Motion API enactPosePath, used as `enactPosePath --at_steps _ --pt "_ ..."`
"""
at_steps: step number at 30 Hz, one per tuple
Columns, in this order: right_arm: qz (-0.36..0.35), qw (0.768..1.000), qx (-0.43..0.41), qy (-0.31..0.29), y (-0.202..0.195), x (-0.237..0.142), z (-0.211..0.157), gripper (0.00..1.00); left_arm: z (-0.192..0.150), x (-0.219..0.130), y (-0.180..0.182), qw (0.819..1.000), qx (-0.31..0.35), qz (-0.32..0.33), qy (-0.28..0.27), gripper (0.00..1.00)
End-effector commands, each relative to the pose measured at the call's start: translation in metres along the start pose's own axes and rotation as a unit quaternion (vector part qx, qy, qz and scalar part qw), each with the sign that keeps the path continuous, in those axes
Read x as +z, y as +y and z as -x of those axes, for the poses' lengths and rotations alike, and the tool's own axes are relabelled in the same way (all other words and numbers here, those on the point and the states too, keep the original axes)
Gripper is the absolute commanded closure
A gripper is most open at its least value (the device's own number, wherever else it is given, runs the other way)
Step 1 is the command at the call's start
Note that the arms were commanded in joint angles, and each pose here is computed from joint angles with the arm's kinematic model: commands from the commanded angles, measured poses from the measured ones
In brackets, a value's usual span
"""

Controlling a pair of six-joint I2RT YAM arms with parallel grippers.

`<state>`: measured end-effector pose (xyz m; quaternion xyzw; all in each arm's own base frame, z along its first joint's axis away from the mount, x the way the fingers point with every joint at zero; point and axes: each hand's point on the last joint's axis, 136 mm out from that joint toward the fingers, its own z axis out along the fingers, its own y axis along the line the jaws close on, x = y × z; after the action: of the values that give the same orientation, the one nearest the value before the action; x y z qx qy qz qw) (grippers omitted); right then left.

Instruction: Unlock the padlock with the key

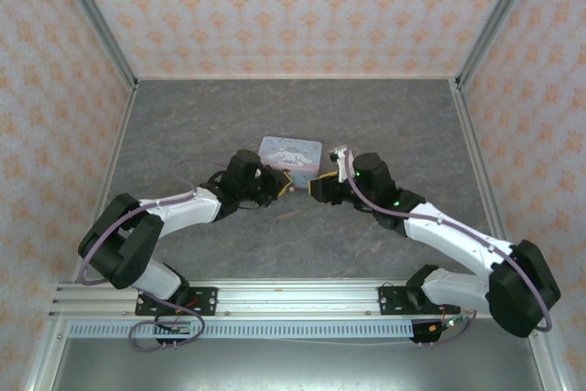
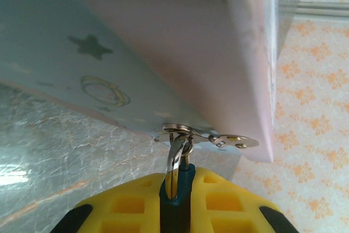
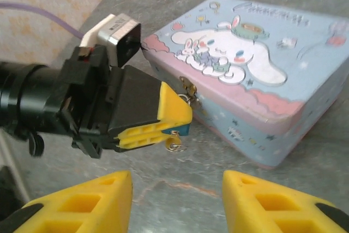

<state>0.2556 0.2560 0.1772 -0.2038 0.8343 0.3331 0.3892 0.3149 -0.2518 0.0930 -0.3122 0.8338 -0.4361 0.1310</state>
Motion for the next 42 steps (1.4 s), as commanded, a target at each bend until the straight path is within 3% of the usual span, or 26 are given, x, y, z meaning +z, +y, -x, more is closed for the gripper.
enactPosePath --at_steps 1,5,9,13,21,37,42 --pt "-0.062 0.982 -0.180 0.000 -0.003 -0.013 0.008 0.53 0.003 -0.012 -0.029 0.999 -0.024 -0.024 -0.012 1.00" --pt "-0.097 0.934 -0.345 0.015 0.003 -0.010 0.005 0.53 -0.001 -0.016 -0.036 0.999 -0.026 -0.020 -0.004 1.00" --pt "-0.108 0.865 -0.489 0.027 0.007 0.003 -0.006 0.52 -0.004 -0.017 -0.041 0.999 -0.036 -0.027 -0.001 1.00" --pt "-0.107 0.840 -0.531 0.011 0.008 0.015 -0.005 0.52 -0.007 -0.017 -0.043 0.999 -0.043 -0.032 0.003 1.00" --pt "-0.095 0.845 -0.526 0.011 0.012 0.038 -0.005 0.53 -0.016 -0.013 -0.045 0.999 -0.041 -0.031 0.010 1.00" --pt "-0.102 0.864 -0.493 0.006 0.010 0.057 -0.010 0.71 -0.019 -0.012 -0.050 0.999 -0.040 -0.032 0.015 1.00" --pt "-0.109 0.867 -0.486 0.006 0.008 0.059 -0.008 0.81 -0.019 -0.013 -0.052 0.998 -0.040 -0.034 0.015 1.00"
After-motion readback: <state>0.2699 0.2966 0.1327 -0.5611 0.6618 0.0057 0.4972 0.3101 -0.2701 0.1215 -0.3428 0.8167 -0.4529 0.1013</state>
